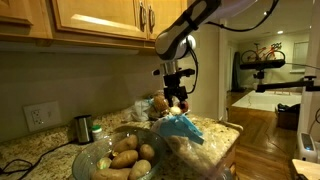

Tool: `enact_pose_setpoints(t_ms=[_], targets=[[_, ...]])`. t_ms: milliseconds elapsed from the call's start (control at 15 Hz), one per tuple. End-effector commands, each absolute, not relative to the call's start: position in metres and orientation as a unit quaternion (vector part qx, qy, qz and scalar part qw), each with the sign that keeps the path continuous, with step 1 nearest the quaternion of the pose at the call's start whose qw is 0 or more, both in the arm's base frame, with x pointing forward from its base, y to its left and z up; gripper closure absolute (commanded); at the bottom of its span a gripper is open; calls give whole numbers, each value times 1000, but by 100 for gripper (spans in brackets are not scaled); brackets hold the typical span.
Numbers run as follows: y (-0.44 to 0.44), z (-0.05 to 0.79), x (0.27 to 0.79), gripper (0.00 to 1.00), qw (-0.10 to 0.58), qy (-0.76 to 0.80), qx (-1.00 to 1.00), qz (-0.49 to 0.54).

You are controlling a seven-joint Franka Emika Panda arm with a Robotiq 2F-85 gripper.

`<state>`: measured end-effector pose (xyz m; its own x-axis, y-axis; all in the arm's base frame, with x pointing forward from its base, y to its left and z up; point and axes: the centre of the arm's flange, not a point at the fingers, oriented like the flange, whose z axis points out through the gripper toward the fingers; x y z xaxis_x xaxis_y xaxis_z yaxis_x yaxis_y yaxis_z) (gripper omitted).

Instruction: Remove some potatoes from the plastic and put them into the bowl

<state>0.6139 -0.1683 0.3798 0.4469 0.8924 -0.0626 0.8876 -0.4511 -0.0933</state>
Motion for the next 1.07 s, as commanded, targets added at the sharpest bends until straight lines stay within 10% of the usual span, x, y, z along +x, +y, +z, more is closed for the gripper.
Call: enact_pose_setpoints(t_ms=[0,1000], targets=[[-152,395,594,0,36,-511,-857,57],[-104,390,573,0,78,-530,-840,87]])
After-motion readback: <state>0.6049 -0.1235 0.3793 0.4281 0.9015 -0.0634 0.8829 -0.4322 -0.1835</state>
